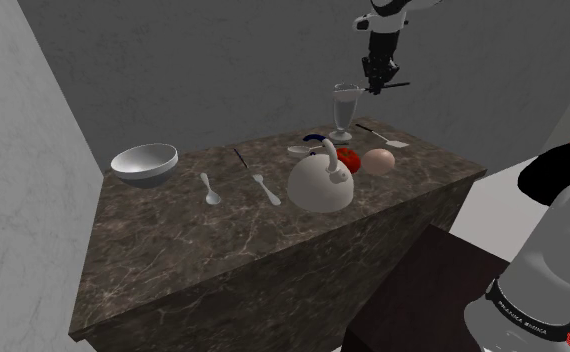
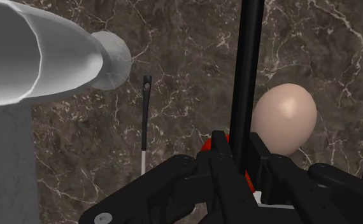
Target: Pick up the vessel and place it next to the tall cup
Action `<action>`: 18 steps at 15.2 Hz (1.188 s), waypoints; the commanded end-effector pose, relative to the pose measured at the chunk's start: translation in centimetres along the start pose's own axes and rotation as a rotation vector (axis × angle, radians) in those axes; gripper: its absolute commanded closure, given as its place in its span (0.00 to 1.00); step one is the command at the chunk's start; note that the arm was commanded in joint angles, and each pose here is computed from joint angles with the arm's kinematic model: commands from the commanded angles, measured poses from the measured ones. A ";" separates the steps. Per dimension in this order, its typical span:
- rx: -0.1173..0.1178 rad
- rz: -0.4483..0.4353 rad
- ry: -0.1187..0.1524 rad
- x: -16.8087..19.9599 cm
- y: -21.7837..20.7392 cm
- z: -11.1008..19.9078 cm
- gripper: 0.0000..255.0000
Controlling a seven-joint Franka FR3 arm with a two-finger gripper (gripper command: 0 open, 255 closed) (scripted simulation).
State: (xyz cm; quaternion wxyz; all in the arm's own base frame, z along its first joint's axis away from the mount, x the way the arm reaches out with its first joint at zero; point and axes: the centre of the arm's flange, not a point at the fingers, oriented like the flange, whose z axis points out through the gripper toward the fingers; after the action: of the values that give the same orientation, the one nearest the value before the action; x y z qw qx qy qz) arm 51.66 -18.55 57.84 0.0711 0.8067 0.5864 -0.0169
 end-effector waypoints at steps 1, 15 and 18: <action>-0.001 0.000 0.000 0.1 -0.1 1.1 1.00; -0.001 0.000 0.000 0.9 -0.8 8.4 1.00; -0.001 0.000 0.000 1.1 -0.9 10.0 1.00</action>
State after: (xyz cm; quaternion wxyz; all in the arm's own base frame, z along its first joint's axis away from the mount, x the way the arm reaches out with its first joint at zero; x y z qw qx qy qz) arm 51.65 -18.54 48.38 0.0711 0.8066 0.5865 -0.0169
